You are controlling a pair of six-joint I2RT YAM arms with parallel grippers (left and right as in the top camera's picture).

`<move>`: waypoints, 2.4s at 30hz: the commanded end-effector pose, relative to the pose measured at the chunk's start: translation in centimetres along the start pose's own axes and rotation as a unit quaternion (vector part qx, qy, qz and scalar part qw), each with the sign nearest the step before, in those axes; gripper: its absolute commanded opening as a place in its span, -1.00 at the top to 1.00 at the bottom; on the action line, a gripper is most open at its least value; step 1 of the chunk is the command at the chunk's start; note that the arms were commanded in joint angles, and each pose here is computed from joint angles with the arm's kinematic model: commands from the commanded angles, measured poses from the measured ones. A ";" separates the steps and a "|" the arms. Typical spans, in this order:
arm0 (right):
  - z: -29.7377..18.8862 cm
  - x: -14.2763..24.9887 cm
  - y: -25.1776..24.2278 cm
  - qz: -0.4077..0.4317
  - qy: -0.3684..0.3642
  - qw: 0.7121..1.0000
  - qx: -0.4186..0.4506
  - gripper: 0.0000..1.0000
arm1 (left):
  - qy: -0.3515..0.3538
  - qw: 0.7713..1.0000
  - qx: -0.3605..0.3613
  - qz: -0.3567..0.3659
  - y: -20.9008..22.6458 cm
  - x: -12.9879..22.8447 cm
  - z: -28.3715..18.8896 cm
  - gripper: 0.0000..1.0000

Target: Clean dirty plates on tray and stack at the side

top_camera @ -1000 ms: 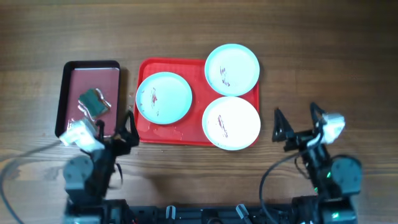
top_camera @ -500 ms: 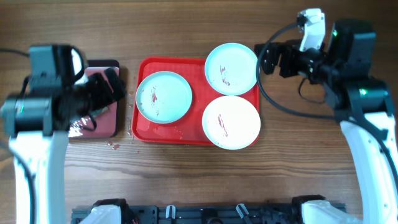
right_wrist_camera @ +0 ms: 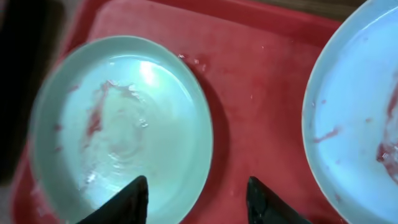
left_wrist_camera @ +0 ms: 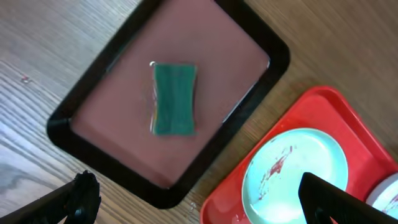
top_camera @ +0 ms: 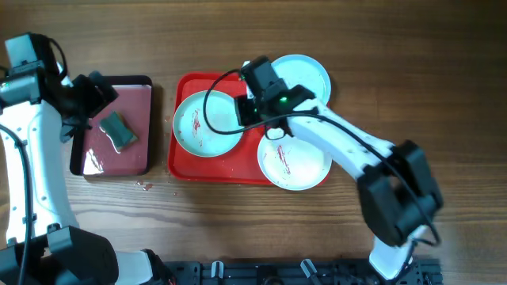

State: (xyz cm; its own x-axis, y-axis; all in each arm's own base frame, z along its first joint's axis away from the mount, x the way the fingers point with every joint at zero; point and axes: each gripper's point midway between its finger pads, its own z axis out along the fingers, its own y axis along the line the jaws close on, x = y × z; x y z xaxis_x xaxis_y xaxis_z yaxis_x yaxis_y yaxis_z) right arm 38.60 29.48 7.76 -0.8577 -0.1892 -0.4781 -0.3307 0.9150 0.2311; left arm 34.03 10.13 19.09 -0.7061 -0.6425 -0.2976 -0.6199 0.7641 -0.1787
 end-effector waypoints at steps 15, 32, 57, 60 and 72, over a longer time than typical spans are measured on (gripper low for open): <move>7.5 3.7 -0.5 0.023 0.044 0.998 0.036 0.91 | 0.098 0.993 -0.061 -0.036 2.5 2.4 6.9 -0.49; 7.5 3.7 -0.5 0.023 0.043 0.998 0.036 0.91 | 0.065 0.994 -0.084 0.009 3.1 3.6 18.9 0.60; 7.0 3.7 0.1 0.040 0.084 0.993 -0.073 0.91 | 0.103 0.977 0.051 0.180 -8.3 10.2 11.9 0.92; 7.0 3.7 0.1 0.041 0.084 0.993 -0.073 0.91 | 0.135 0.971 0.039 0.195 -8.8 12.8 15.7 0.92; 7.0 3.7 0.1 0.040 0.084 0.993 -0.073 0.91 | 0.266 0.922 0.089 0.267 -12.9 23.3 17.1 0.92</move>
State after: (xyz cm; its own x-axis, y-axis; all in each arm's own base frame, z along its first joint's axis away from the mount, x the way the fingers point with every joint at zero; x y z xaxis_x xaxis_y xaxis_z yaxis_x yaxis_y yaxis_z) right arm 38.66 30.51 0.79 -0.9321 -0.1636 -0.3232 -0.2843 0.8832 0.3730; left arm 35.86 -8.53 0.54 -0.9811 -0.1669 -0.0979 -0.1532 0.9790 -0.1344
